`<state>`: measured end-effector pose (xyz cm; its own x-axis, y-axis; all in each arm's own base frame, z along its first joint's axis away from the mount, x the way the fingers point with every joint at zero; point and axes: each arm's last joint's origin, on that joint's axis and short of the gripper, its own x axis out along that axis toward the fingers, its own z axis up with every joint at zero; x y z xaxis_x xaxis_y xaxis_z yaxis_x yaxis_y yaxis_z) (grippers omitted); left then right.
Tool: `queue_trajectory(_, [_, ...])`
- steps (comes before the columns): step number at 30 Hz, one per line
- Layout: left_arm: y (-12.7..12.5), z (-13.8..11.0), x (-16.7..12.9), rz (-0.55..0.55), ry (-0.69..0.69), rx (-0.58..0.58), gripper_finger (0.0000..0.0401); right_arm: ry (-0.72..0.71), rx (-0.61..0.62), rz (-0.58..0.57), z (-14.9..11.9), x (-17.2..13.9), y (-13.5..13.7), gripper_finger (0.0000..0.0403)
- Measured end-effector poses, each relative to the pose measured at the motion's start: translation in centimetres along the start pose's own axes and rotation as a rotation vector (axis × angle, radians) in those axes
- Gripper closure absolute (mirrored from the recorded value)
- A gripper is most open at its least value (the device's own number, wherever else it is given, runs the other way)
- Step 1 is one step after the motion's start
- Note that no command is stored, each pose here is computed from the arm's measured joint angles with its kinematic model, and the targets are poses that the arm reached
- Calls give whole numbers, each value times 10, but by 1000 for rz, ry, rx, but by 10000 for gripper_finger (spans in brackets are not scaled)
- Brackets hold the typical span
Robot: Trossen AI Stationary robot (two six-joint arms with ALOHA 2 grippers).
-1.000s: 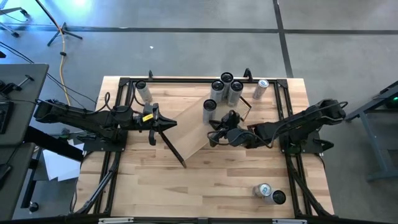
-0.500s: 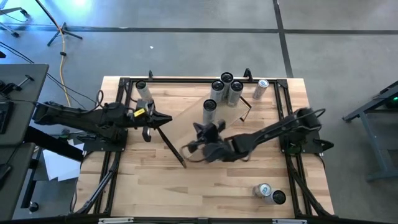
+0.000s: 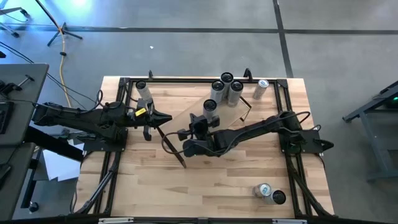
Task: Place canned beverage on shelf
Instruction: Put the white-blue soda can on the shelf and align it with the other white-blue soda can
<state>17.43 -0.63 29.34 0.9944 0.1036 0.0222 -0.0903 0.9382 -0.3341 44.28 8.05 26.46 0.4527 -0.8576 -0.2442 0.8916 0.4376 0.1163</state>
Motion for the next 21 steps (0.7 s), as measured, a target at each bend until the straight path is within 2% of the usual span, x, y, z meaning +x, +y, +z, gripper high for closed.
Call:
queue_trajectory(6, [0, 0, 0, 0, 0, 0, 398, 7, -46, -39, -1, 8, -6, 403])
queue_trajectory(21, [0, 0, 0, 4, -1, 34, 398, 66, -56, -177, -10, 11, -37, 403])
